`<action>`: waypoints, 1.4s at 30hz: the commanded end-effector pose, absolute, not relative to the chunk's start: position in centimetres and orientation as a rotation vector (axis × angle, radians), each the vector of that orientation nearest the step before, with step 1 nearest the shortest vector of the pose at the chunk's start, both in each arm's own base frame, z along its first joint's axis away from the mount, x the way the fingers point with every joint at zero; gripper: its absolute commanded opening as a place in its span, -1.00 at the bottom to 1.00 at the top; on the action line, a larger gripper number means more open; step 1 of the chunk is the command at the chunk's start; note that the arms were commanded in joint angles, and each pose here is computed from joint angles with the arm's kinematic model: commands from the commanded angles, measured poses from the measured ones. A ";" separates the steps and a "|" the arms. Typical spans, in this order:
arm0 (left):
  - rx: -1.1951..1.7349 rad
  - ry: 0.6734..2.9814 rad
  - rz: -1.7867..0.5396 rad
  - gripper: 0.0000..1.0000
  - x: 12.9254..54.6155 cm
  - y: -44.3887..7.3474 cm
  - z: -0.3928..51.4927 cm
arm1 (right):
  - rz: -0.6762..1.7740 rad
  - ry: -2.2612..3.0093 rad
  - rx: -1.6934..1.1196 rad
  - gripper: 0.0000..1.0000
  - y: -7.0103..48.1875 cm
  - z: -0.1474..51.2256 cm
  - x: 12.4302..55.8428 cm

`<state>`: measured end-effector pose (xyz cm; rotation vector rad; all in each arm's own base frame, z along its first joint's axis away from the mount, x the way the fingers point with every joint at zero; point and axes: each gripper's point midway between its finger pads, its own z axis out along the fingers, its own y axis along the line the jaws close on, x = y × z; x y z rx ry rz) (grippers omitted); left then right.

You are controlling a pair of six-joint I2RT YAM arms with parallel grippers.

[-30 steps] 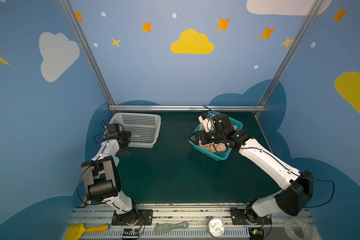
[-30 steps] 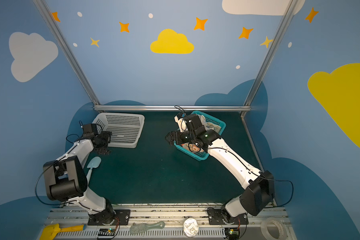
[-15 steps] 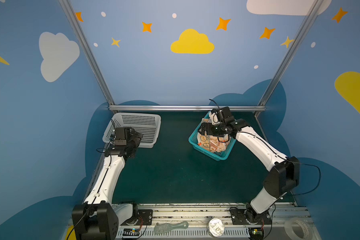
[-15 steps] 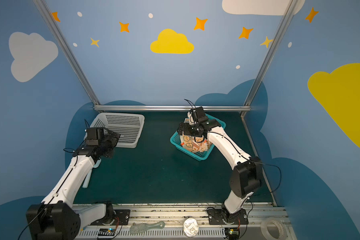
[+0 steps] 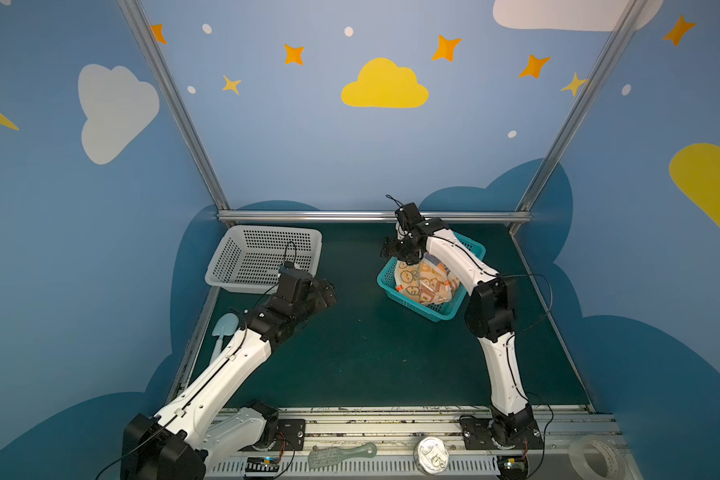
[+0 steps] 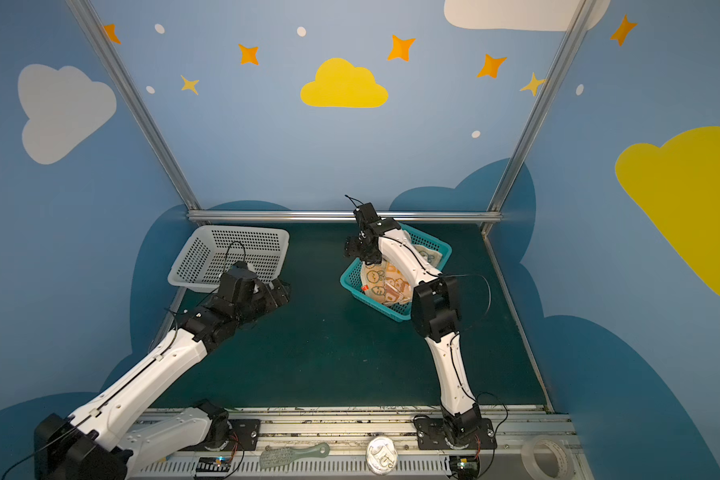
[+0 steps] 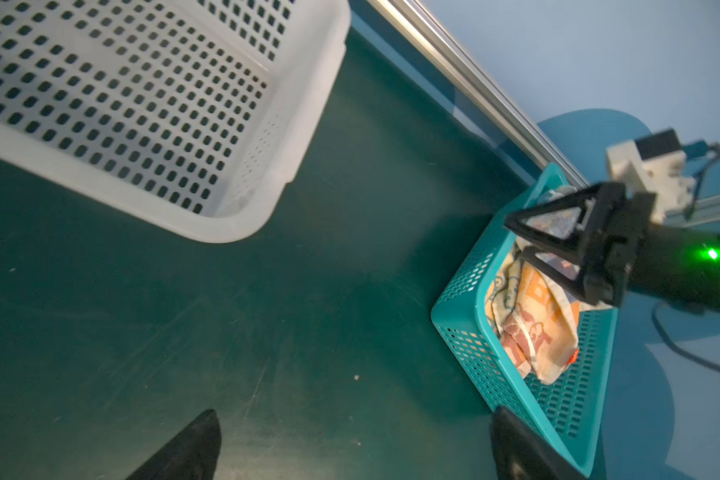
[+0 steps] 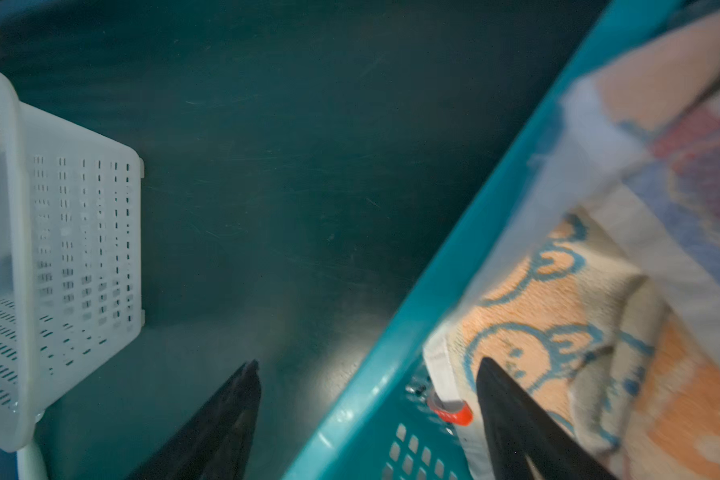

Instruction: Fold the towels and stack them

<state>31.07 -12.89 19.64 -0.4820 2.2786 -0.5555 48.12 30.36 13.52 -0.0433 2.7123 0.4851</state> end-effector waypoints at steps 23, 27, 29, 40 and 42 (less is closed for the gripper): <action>-0.093 2.261 -0.523 0.99 31.2 -19.3 20.0 | -0.193 2.860 -0.071 -0.60 20.9 11.6 44.0; -0.055 2.272 -0.519 0.99 31.6 -20.7 19.9 | -0.176 2.894 -0.026 -0.73 18.1 10.8 42.4; -0.037 2.280 -0.522 0.99 31.8 -21.5 19.9 | -0.189 2.914 -0.005 -0.86 16.6 10.3 41.4; 0.073 2.264 -0.529 0.99 33.1 -25.2 20.7 | -0.340 2.939 0.042 -1.00 8.9 10.9 37.1; 0.086 2.253 -0.539 0.99 33.6 -25.9 21.0 | -0.395 2.917 0.018 -1.00 7.5 11.1 36.7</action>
